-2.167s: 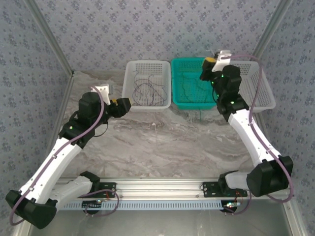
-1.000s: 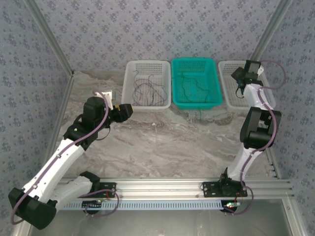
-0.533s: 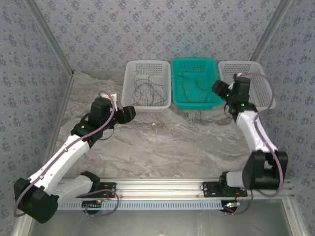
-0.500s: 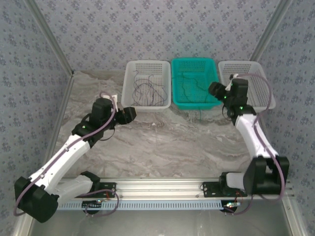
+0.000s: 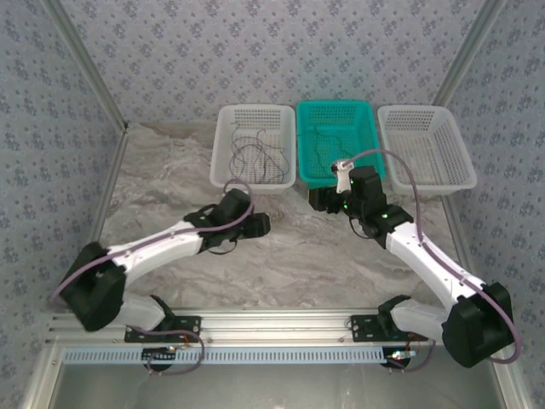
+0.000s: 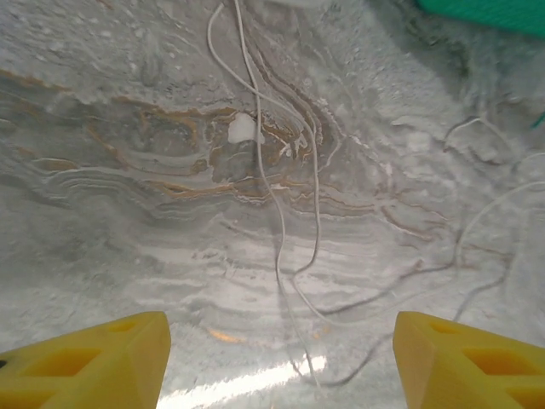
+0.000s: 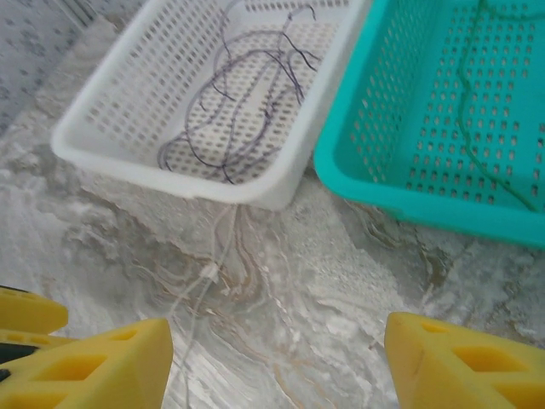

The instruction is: Untangle the cables

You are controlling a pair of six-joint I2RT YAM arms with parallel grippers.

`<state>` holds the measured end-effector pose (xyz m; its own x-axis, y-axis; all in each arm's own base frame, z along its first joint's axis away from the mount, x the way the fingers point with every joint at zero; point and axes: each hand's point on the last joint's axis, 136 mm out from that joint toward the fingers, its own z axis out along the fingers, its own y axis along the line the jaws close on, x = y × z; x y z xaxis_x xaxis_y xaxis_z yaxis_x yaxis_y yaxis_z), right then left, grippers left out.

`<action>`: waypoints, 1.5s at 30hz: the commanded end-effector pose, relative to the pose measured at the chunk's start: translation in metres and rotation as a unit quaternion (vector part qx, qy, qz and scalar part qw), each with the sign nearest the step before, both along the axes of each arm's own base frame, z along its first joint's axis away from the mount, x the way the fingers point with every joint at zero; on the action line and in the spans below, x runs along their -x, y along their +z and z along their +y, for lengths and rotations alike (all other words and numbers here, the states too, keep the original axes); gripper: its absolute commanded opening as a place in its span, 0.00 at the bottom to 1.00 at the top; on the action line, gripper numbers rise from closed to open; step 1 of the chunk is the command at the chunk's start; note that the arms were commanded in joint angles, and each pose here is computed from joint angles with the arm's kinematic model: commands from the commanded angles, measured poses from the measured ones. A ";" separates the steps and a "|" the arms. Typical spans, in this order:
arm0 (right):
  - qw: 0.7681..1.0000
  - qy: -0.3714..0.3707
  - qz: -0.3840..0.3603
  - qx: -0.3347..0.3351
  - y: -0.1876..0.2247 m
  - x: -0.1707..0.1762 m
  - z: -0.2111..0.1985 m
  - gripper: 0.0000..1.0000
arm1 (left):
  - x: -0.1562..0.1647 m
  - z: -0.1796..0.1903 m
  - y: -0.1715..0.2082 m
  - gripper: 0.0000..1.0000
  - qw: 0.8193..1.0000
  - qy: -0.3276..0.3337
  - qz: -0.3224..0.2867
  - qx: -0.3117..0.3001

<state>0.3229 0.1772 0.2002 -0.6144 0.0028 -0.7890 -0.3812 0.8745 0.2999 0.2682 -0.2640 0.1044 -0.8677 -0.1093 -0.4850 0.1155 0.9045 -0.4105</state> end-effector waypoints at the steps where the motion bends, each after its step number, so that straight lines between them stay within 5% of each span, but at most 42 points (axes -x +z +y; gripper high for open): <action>1: 1.000 -0.012 0.008 0.024 -0.010 -0.001 -0.006 0.68 | -0.025 -0.015 0.010 0.71 0.998 0.036 -0.042 -0.031; 6: 0.999 -0.030 0.009 0.042 -0.012 -0.001 -0.016 0.68 | -0.039 -0.026 -0.014 0.68 0.995 0.040 -0.013 -0.088; 13: 0.998 -0.045 0.003 0.049 -0.008 0.004 -0.027 0.68 | -0.044 -0.023 -0.039 0.40 0.991 0.060 0.010 -0.123; 23: 0.998 -0.044 -0.011 0.038 0.006 0.005 -0.028 0.68 | -0.040 -0.032 -0.028 0.00 0.995 0.042 0.018 -0.086; 28: 1.000 0.006 -0.018 0.008 0.005 0.013 -0.010 0.69 | -0.038 -0.039 0.028 0.00 0.999 0.012 -0.012 -0.032; 34: 0.978 0.174 -0.074 -0.083 0.030 0.050 0.046 0.67 | -0.031 -0.052 0.100 0.00 0.998 -0.034 -0.052 0.031; 45: 0.956 0.225 -0.188 -0.006 0.020 0.049 0.088 0.73 | -0.025 -0.054 0.196 0.00 0.983 -0.036 -0.121 0.131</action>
